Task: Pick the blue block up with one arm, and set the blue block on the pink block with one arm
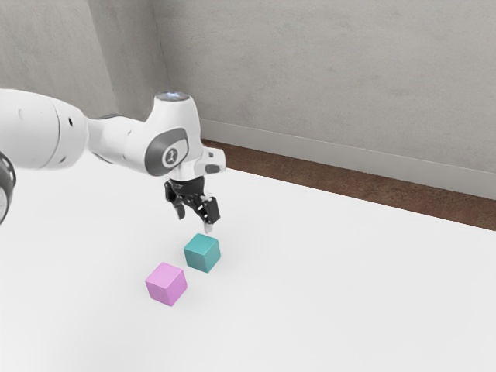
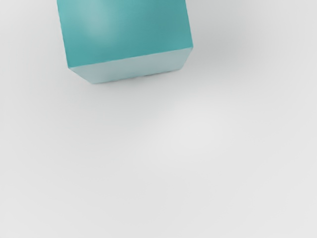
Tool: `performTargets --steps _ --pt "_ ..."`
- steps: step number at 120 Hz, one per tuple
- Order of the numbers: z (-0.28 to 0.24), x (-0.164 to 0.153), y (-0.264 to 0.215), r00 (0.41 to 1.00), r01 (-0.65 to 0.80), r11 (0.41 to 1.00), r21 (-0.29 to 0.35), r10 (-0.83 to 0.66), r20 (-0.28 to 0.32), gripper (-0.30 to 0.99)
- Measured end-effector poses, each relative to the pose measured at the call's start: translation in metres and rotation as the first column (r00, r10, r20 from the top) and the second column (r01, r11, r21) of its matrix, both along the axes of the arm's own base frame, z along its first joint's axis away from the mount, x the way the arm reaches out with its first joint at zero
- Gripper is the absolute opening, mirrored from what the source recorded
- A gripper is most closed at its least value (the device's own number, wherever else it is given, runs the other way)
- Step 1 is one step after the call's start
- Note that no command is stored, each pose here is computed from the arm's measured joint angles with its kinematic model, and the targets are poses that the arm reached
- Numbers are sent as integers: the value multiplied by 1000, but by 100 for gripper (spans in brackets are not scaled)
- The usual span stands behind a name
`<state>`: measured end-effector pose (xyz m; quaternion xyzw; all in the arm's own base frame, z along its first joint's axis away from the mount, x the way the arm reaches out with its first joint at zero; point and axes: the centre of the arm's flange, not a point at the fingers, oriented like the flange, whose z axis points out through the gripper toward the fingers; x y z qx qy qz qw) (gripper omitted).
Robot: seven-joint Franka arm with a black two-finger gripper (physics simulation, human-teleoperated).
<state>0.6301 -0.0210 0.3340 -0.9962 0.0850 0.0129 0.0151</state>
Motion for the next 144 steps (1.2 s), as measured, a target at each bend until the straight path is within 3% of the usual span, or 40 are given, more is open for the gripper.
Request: performTargets --steps 76,144 --pt "-47 -8 -16 999 33 998 -59 -30 42 69" --pt "-71 -19 -10 999 -8 995 -98 3 -52 69"
